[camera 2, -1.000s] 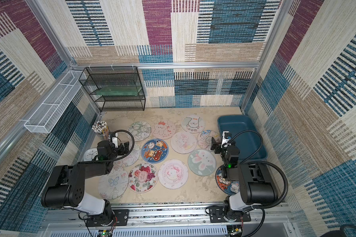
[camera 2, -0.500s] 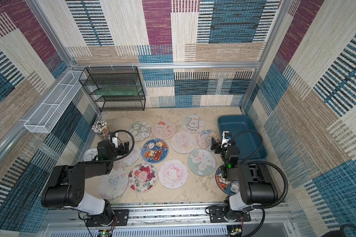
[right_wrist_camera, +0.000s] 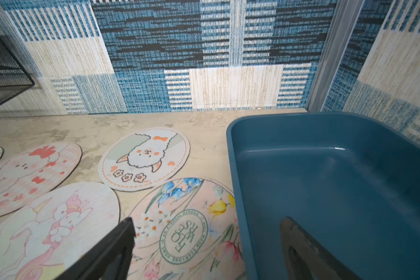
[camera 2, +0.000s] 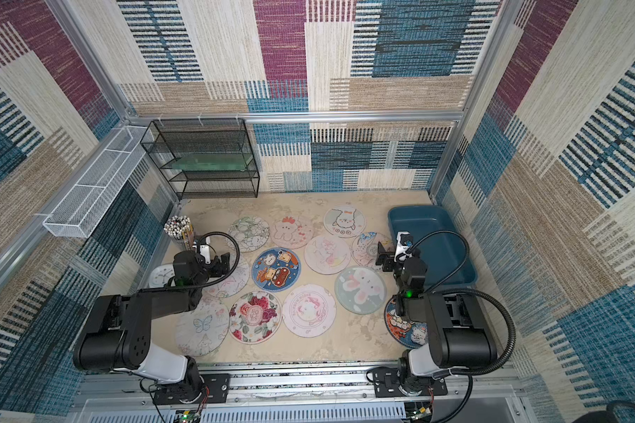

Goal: Put the coasters into the storage box
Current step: Pick up the coaster from the center of the board.

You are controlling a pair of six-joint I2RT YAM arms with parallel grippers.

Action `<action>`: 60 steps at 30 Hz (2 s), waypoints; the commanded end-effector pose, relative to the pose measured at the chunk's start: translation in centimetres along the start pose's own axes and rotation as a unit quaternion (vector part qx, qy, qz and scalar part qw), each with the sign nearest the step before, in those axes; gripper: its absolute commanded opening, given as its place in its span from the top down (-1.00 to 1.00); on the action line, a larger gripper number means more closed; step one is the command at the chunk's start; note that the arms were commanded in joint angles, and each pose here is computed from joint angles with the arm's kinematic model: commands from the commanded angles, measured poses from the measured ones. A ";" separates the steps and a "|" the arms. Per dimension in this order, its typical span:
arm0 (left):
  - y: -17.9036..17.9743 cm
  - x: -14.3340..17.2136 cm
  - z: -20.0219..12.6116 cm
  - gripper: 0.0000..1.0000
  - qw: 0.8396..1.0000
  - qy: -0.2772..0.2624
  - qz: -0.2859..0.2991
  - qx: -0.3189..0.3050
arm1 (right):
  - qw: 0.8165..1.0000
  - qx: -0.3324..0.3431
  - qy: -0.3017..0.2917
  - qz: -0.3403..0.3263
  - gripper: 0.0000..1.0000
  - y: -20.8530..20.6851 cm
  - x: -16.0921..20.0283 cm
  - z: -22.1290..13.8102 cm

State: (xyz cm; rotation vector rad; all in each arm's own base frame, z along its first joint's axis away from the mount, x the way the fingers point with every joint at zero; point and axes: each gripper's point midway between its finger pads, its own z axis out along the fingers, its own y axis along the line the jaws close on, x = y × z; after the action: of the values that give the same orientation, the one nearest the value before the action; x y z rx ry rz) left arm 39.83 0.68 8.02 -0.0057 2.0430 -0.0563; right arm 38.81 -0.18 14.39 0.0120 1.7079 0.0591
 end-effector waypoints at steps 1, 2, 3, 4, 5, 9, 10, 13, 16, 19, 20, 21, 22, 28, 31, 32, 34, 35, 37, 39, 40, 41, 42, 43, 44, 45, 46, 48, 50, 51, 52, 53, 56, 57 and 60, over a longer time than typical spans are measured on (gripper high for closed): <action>-0.5 -1.6 -0.3 -0.94 0.999 -0.033 0.016 0.014 | 1.000 0.018 0.002 -0.008 -0.90 -0.3 -1.2 0.3; -0.6 -1.8 -0.5 -0.97 0.999 -0.030 0.018 0.016 | 1.000 0.017 0.006 -0.011 -0.90 -0.2 -1.5 0.4; -0.7 -2.2 -0.7 -1.00 0.999 -0.028 0.018 0.017 | 1.000 0.019 0.009 -0.014 -0.89 0.0 -1.9 0.6; -0.8 -2.4 -0.8 -1.00 0.999 -0.025 0.020 0.021 | 1.000 0.023 0.013 -0.018 -0.90 0.1 -2.2 0.7; -1.0 -2.1 -0.9 -1.00 0.999 -0.012 0.021 0.026 | 0.999 0.024 0.013 -0.021 -0.90 0.4 -2.8 0.8; -0.7 -2.5 -1.0 -1.00 1.000 0.013 0.005 0.019 | 1.000 0.020 0.006 -0.003 -0.90 1.2 -5.0 0.7; -0.5 -2.7 -0.9 -1.00 1.000 0.022 -0.003 0.012 | 1.000 0.019 0.008 0.008 -0.90 1.3 -5.6 0.7; 0.0 -3.0 -1.0 -1.00 0.999 0.048 -0.020 -0.006 | 0.999 0.004 0.022 0.036 -0.89 2.2 -6.9 0.9; 0.8 -4.2 -1.5 -1.00 0.997 0.052 -0.034 -0.038 | 0.998 -0.010 0.045 0.052 -0.89 3.4 -7.9 1.1; 0.7 -6.2 -2.5 -1.00 0.996 0.053 -0.046 -0.052 | 0.994 -0.012 0.085 0.065 -0.90 4.4 -8.1 1.4; 0.4 -7.0 -3.0 -1.00 0.996 0.049 -0.051 -0.052 | 0.993 -0.014 0.099 0.070 -0.90 4.8 -8.0 1.5; -0.1 -7.5 -3.3 -1.00 0.996 0.050 -0.055 -0.049 | 0.991 -0.021 0.109 0.072 -0.89 5.3 -8.0 1.4; -0.6 -8.0 -3.7 -1.00 0.996 0.052 -0.062 -0.047 | 0.990 -0.024 0.118 0.075 -0.90 5.8 -7.8 1.3; -5.1 -7.4 -5.0 -1.00 0.993 0.082 -0.084 -0.024 | 0.982 -0.044 0.165 0.076 -0.90 9.6 -6.7 -0.4; -7.6 -6.2 -5.7 -1.00 0.988 0.119 -0.103 -0.002 | 0.975 -0.043 0.204 0.073 -0.90 10.4 -5.4 -1.4; -8.6 -6.0 -5.9 -1.00 0.986 0.127 -0.111 0.011 | 0.973 -0.039 0.217 0.075 -0.90 10.4 -4.9 -1.7; -10.9 -5.5 -6.4 -1.00 0.981 0.144 -0.125 0.044 | 0.967 -0.037 0.240 0.079 -0.90 10.5 -4.0 -2.4; -11.8 -5.4 -6.6 -1.00 0.978 0.151 -0.135 0.058 | 0.965 -0.043 0.246 0.081 -0.90 10.8 -3.6 -2.8; -14.2 -5.0 -7.1 -1.00 0.970 0.168 -0.147 0.094 | 0.960 -0.057 0.261 0.085 -0.90 11.6 -2.9 -3.7; -16.1 -4.9 -7.6 -0.99 0.964 0.180 -0.151 0.122 | 0.954 -0.063 0.279 0.094 -0.90 12.1 -2.1 -4.4; -17.2 -4.9 -7.8 -0.98 0.961 0.186 -0.152 0.136 | 0.950 -0.066 0.288 0.098 -0.90 12.4 -1.6 -4.8; -18.0 -4.9 -8.0 -0.97 0.959 0.192 -0.153 0.145 | 0.948 -0.065 0.296 0.099 -0.90 12.6 -1.1 -5.1; -19.0 -4.8 -8.2 -0.96 0.955 0.200 -0.153 0.155 | 0.944 -0.062 0.306 0.104 -0.90 12.7 -0.6 -5.5; -20.1 -4.7 -8.2 -0.96 0.952 0.208 -0.152 0.167 | 0.940 -0.051 0.317 0.112 -0.90 12.4 0.1 -5.8; -21.1 -4.6 -8.3 -0.96 0.949 0.215 -0.149 0.178 | 0.936 -0.039 0.326 0.124 -0.90 12.1 0.6 -6.1; -22.0 -4.3 -8.3 -0.95 0.945 0.225 -0.145 0.186 | 0.932 -0.029 0.337 0.131 -0.90 11.8 1.3 -6.5; -23.1 -4.2 -8.3 -0.95 0.942 0.232 -0.140 0.196 | 0.928 -0.022 0.345 0.140 -0.90 11.6 1.9 -6.8; -24.8 -3.7 -8.1 -0.95 0.938 0.242 -0.130 0.209 | 0.920 -0.017 0.358 0.160 -0.90 11.6 2.8 -7.5; -26.5 -3.2 -8.0 -0.95 0.933 0.256 -0.123 0.223 | 0.913 -0.011 0.368 0.179 -0.90 11.4 3.7 -8.1; -27.6 -3.0 -7.9 -0.95 0.928 0.264 -0.118 0.233 | 0.908 -0.001 0.374 0.186 -0.90 11.1 4.4 -8.3; -28.6 -2.8 -7.8 -0.95 0.925 0.271 -0.112 0.241 | 0.905 0.003 0.380 0.190 -0.90 10.9 4.8 -8.4; -29.5 -2.5 -7.8 -0.94 0.922 0.278 -0.105 0.248 | 0.904 0.005 0.385 0.188 -0.90 10.8 5.2 -8.5; -32.3 -1.7 -7.5 -0.93 0.912 0.300 -0.082 0.268 | 0.900 0.028 0.393 0.189 -0.90 9.8 6.1 -8.8; -33.2 -1.3 -7.5 -0.92 0.908 0.311 -0.072 0.273 | 0.897 0.037 0.397 0.191 -0.90 9.3 6.4 -8.9; -35.5 -0.1 -7.4 -0.91 0.899 0.333 -0.040 0.282 | 0.890 0.039 0.402 0.212 -0.90 8.4 6.9 -9.0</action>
State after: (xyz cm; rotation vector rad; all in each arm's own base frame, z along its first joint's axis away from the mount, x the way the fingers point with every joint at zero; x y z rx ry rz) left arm 33.61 -33.29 13.58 0.2466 2.5833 -0.7969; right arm 29.15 8.55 9.64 0.4376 2.4969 0.3339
